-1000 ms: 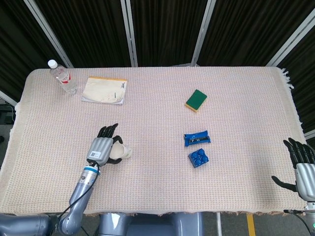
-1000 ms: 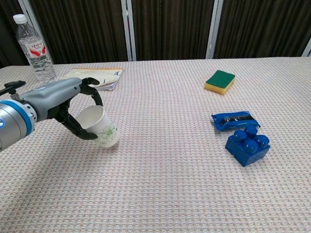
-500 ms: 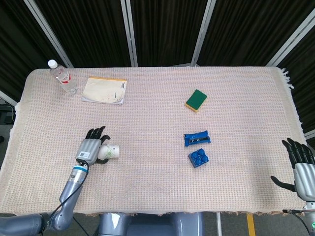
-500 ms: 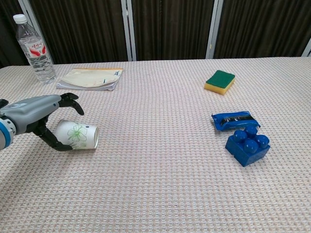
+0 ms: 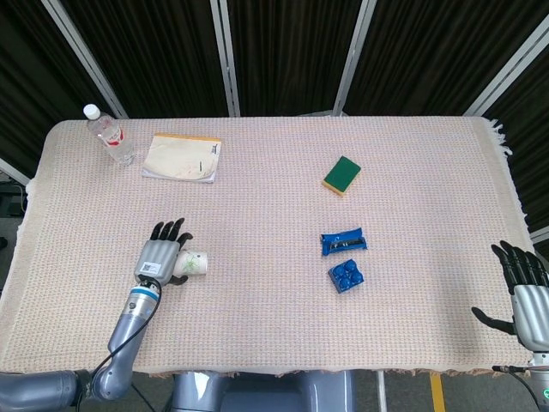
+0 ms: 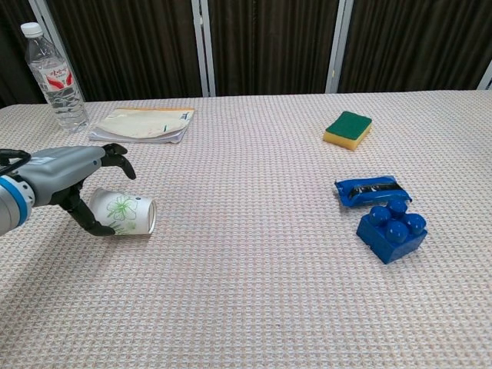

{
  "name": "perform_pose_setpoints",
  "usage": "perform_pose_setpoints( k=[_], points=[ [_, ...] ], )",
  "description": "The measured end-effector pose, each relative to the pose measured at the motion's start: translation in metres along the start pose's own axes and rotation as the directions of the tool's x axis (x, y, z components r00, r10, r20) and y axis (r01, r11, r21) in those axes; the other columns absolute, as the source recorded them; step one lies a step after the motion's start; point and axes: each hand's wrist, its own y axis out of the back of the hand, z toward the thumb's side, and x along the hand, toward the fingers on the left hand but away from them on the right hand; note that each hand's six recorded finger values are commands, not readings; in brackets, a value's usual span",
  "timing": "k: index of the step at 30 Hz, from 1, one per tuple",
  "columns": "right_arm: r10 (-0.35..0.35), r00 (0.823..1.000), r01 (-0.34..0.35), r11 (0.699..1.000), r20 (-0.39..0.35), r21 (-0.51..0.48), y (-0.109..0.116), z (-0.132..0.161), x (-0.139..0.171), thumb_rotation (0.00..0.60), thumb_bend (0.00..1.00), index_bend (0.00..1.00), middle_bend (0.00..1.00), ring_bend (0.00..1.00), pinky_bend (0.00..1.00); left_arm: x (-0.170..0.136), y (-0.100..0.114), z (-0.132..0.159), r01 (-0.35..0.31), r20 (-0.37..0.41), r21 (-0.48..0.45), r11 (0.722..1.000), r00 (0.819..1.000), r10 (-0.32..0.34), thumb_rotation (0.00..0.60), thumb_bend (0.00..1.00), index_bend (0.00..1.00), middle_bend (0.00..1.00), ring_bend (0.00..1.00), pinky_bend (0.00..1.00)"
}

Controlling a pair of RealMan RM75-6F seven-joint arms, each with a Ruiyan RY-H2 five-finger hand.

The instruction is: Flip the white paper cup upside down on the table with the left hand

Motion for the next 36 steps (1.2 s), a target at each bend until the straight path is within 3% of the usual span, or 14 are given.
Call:
perform_pose_setpoints(
  k=[6,12,16,26,36],
  points=[
    [0.000,1.000,0.000,1.000,-0.002,-0.001,0.000,0.000,0.000,0.600,0.00,0.00,0.00,0.00,0.00,0.006,-0.002,0.013,-0.027,-0.032,0.048,0.998,0.999,0.029,0.600,0.09,0.28,0.00,0.00,0.00],
    [-0.001,1.000,0.001,1.000,0.000,-0.002,0.001,-0.001,0.001,0.600,0.00,0.00,0.00,0.00,0.00,0.011,-0.011,0.018,-0.013,-0.058,0.078,0.997,0.998,0.018,0.600,0.09,0.39,0.00,0.00,0.00],
    [-0.001,1.000,0.001,1.000,0.000,-0.005,0.001,-0.001,0.000,0.600,0.00,0.00,0.00,0.00,0.00,0.011,-0.012,0.019,-0.017,-0.060,0.066,0.998,0.998,0.021,0.600,0.09,0.40,0.00,0.00,0.00],
    [0.000,1.000,0.000,1.000,-0.001,-0.002,0.000,0.000,0.000,0.600,0.00,0.00,0.00,0.00,0.00,0.006,0.003,0.033,-0.090,0.012,-0.107,0.990,0.996,0.092,0.600,0.09,0.41,0.00,0.00,0.00],
    [0.002,1.000,-0.002,1.000,-0.003,-0.002,-0.001,0.000,0.000,0.600,0.00,0.00,0.00,0.00,0.00,0.000,0.007,0.054,-0.131,0.123,-0.304,0.944,0.977,0.176,0.600,0.09,0.41,0.00,0.00,0.00]
  ],
)
